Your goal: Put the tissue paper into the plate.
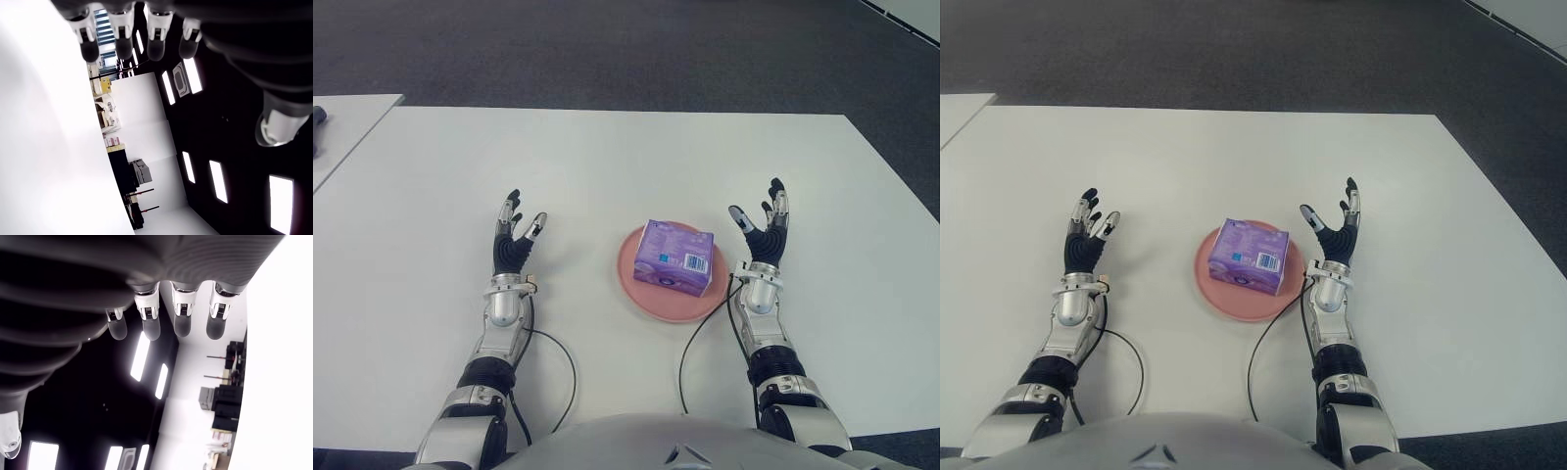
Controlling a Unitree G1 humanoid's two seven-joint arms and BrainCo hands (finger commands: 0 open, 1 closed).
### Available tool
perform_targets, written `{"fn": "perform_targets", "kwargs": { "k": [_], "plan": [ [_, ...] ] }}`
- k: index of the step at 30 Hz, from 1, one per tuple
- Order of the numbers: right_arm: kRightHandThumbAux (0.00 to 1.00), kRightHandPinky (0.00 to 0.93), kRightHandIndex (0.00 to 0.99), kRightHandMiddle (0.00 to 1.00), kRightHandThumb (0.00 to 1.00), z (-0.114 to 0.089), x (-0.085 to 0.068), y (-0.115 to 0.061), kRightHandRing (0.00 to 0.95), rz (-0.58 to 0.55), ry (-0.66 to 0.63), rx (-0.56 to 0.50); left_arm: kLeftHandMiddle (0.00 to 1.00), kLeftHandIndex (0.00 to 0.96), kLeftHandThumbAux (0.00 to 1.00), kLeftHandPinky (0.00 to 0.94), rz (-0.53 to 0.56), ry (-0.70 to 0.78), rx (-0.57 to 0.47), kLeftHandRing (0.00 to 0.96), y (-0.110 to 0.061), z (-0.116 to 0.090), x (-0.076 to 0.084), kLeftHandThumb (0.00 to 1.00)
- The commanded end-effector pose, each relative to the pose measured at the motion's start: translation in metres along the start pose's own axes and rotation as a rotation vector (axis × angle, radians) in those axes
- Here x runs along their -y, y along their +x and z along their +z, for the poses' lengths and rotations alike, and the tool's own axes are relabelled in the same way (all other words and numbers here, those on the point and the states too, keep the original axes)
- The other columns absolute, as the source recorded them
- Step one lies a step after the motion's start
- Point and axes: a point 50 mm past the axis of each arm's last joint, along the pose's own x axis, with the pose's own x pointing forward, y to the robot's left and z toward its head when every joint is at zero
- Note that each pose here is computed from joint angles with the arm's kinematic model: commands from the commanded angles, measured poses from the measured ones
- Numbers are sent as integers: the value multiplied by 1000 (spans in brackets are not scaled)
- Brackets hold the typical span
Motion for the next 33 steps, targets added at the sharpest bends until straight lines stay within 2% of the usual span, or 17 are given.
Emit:
{"fn": "perform_targets", "kwargs": {
  "k": [1,33],
  "plan": [
    [533,0,0,0,0,-2,-1,-4,0,1,4,-13,0,0,483,0,-10,22,-73,0,-13,-13,-3,0],
    [533,0,0,0,0,-1,-4,-5,0,2,4,-12,0,0,472,0,-12,17,-66,0,-10,-11,-3,0]
  ]
}}
